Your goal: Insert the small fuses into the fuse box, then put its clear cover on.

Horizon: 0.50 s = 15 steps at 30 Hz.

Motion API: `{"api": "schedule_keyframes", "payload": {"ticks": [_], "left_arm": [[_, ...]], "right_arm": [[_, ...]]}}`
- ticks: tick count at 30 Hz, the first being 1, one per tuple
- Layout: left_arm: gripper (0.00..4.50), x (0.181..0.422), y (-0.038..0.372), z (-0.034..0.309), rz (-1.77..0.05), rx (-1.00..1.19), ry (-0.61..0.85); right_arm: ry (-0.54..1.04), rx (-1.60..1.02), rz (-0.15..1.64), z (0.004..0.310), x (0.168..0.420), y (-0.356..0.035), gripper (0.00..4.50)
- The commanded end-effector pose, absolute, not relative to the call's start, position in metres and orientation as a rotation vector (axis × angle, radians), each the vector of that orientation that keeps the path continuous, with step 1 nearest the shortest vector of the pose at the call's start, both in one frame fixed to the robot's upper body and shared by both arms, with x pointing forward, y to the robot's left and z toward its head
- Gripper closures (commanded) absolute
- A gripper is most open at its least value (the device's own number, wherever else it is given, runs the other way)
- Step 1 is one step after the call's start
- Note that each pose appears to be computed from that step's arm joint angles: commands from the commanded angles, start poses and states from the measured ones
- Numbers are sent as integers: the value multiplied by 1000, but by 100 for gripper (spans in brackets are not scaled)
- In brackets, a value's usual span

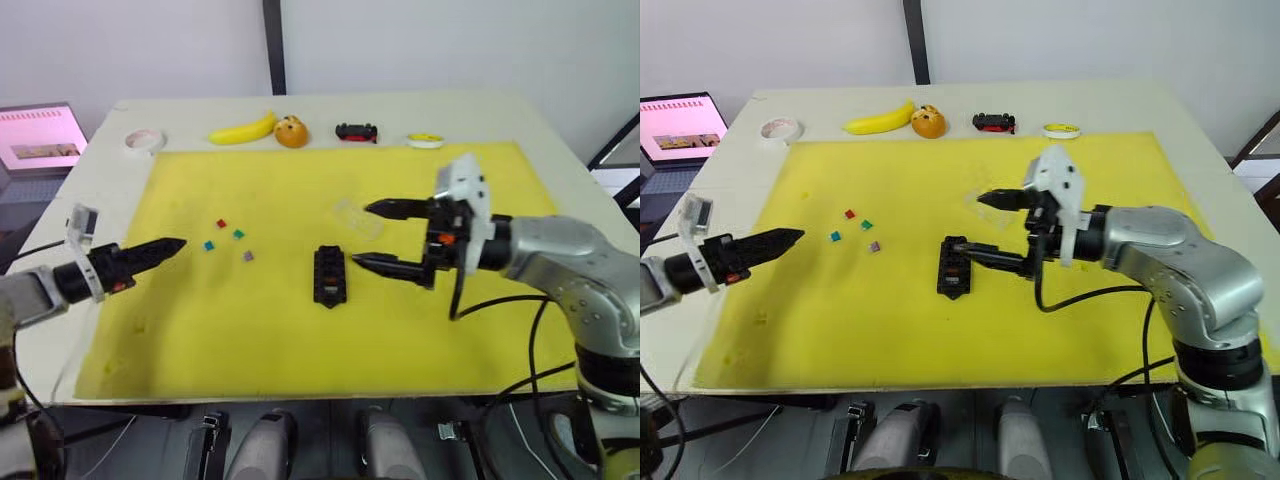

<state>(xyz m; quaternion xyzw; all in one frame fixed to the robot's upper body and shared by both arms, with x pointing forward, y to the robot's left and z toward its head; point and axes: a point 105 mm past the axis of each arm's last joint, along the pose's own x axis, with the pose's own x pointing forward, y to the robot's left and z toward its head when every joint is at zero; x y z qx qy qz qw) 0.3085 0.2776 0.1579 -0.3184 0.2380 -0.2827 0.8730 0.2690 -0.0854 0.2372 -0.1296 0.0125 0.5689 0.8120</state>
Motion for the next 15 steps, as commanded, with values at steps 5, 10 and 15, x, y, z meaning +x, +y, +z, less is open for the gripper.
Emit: {"api": "schedule_keyframes", "payload": {"ticks": [5,10,15], "left_arm": [[0,322,274,149,-585,-818,642],[0,330,266,145,-607,-846,687],[0,336,265,139,-612,-855,681]], "right_arm": [[-29,-351,1287,230,264,-53,5],[-30,-365,1307,222,262,-43,5],[-17,-374,1309,218,262,-39,5]]}}
